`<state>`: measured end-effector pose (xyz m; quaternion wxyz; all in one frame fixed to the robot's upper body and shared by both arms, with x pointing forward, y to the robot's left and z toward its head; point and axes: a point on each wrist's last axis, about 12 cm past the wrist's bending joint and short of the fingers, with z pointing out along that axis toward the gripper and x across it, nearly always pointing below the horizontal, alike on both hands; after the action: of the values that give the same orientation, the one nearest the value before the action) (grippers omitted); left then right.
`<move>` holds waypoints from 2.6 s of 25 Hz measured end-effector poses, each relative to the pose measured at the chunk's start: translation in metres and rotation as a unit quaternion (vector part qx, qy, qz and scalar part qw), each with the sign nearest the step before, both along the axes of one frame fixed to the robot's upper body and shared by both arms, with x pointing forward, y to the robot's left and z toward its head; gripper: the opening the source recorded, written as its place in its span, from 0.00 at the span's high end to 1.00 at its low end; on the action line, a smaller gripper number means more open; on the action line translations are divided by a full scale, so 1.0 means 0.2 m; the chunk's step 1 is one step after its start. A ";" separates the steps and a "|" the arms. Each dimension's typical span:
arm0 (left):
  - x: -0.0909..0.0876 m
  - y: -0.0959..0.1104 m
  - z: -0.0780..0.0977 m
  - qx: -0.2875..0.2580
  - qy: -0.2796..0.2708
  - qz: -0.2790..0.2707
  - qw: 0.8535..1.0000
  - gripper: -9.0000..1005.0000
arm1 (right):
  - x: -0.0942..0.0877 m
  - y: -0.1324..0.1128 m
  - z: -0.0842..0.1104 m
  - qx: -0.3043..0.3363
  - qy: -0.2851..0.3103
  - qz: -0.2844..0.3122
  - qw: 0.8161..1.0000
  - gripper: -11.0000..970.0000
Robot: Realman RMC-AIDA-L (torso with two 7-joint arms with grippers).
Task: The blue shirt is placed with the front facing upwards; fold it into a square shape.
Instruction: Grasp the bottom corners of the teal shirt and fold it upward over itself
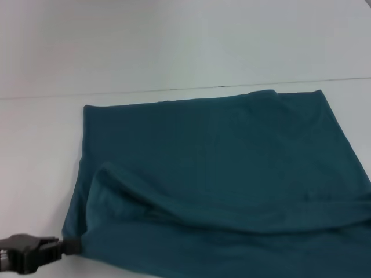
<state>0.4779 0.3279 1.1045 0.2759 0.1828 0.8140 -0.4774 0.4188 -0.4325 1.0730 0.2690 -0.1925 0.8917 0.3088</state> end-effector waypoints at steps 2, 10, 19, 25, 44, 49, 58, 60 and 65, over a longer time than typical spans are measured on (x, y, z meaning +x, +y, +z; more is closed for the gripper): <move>-0.02 0.01 0.00 -0.002 0.002 -0.002 1.000 0.99 | -0.02 0.00 0.00 0.002 0.002 0.004 1.000 0.88; -0.11 0.07 0.00 -0.012 0.009 0.009 1.000 0.99 | -0.08 -0.01 0.01 0.019 -0.003 0.013 1.000 0.88; -0.15 0.09 -0.01 -0.012 0.014 0.012 1.000 0.99 | -0.12 -0.01 0.01 0.031 0.004 0.015 0.999 0.88; -0.16 0.10 -0.02 -0.008 0.020 0.012 1.000 0.99 | -0.12 -0.01 0.01 0.031 0.003 0.016 0.999 0.87; 0.46 -0.09 0.05 0.005 -0.048 0.105 0.993 0.99 | 0.56 0.11 0.19 -0.019 -0.113 -0.058 0.992 0.86; 0.68 -0.20 0.07 0.054 -0.062 0.144 0.986 0.99 | 0.72 0.17 0.16 -0.041 -0.126 -0.090 0.987 0.86; 0.92 -0.37 0.09 0.137 -0.105 0.207 0.963 0.99 | 0.96 0.34 0.06 -0.103 -0.142 -0.123 0.977 0.86; 0.95 -0.40 0.09 0.157 -0.115 0.217 0.957 0.99 | 1.01 0.37 0.06 -0.122 -0.151 -0.133 0.972 0.86; 0.99 -0.41 0.09 0.176 -0.127 0.233 0.948 0.99 | 1.11 0.42 0.11 -0.152 -0.178 -0.142 0.962 0.86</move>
<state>0.6754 0.2460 1.1233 0.4440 0.0927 0.8633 -0.2215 0.6402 -0.3495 1.0944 0.4318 -0.1545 0.8842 0.0893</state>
